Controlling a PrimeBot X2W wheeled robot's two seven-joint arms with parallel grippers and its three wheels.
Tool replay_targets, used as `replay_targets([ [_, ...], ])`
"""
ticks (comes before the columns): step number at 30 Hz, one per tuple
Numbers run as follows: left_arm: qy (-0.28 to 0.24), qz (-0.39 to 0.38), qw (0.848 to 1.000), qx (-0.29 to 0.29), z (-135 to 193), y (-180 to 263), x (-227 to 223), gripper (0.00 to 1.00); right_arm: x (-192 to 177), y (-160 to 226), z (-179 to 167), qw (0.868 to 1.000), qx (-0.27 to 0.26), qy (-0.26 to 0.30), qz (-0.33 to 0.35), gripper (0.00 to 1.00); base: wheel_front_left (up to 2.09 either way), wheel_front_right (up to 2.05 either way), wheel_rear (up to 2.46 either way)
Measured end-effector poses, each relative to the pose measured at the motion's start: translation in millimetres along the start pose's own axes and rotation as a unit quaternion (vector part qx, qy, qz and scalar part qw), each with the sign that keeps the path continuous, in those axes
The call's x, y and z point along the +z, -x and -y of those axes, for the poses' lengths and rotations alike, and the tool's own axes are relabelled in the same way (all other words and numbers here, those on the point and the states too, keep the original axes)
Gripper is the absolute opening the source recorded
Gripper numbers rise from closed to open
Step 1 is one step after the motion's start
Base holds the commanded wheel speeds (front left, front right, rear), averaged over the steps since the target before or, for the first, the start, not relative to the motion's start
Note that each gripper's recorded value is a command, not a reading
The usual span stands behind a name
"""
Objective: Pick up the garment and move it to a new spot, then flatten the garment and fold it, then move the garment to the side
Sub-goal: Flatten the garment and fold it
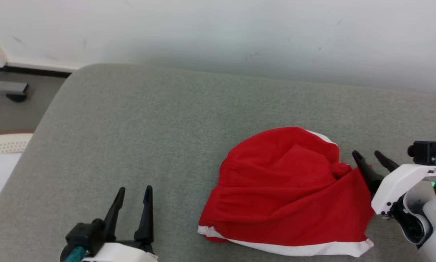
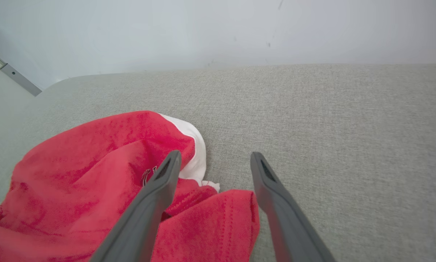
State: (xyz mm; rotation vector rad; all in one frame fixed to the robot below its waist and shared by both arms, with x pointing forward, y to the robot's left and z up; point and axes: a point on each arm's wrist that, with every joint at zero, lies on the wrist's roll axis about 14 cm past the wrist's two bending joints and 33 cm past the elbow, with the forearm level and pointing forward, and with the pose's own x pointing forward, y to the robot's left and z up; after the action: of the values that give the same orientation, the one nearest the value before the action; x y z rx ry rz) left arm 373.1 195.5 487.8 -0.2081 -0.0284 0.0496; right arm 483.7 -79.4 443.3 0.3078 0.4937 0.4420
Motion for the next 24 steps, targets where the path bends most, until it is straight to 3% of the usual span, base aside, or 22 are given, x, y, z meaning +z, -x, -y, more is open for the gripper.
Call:
replay_targets([
  [7, -0.001, 0.013, 1.0, -0.024, 15, 2, 8, 1.0, 28, 49, 33, 0.997, -0.042, 0.034, 0.064, 1.0, 0.0, 0.0, 0.0],
  [14, 0.003, 0.04, 0.997, -0.06, 40, -1, 25, 1.0, 64, 111, 43, 0.974, -0.066, 0.064, 0.205, 1.0, 0.0, 0.0, 0.0],
  [24, 0.004, 0.062, 0.996, -0.07, 47, -2, 39, 1.0, 34, 160, 35, 0.952, -0.1, 0.045, 0.285, 1.0, 0.0, 0.0, 0.0],
])
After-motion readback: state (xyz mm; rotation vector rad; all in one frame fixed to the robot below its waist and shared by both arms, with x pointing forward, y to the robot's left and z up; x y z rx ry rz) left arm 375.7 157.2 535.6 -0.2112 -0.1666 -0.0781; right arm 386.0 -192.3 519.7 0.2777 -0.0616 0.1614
